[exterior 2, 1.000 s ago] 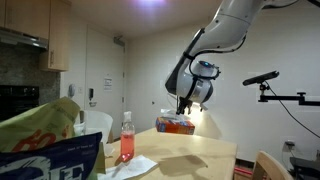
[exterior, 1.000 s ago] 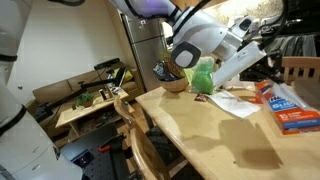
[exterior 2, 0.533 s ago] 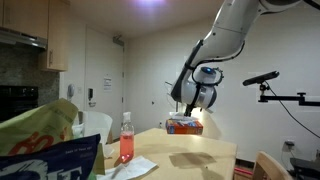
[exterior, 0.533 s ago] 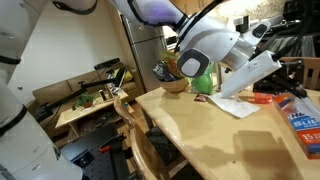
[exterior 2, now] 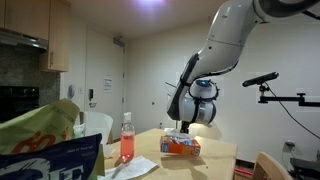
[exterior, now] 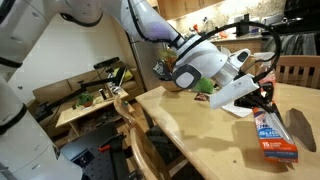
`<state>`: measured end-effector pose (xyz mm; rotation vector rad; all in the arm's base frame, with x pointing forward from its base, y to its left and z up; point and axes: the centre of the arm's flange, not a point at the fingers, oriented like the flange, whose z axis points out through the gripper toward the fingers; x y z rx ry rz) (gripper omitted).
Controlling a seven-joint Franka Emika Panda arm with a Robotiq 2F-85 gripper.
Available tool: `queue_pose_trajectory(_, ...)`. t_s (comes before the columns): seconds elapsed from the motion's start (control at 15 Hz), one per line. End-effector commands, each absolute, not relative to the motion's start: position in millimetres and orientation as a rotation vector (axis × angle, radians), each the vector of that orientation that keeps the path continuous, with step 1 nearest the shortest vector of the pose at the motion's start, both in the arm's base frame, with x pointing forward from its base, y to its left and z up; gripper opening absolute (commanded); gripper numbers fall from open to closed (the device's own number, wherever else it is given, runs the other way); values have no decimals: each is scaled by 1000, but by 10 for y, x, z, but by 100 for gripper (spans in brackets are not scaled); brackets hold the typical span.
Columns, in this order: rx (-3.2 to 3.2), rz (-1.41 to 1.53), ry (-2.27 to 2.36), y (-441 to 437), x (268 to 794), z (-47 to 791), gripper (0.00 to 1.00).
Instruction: Take a ziplock bag out of the box and put it on the table
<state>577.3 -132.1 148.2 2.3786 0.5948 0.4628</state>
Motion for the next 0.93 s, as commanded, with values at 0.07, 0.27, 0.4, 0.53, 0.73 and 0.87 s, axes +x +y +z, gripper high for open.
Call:
queue_pose_trajectory(0.07,2206,631,617,-992,5521,2101,0)
queue_pose_trajectory(0.27,2097,757,649,-755,5539,2572,0)
queue_pose_trajectory(0.4,2077,794,617,-679,5739,2738,0)
queue_pose_trajectory(0.53,2148,713,616,-721,6072,2476,0)
queue_pose_trajectory(0.73,2309,500,678,-875,6201,1679,0)
queue_pose_trajectory(0.87,2395,351,720,-1093,6186,1149,0)
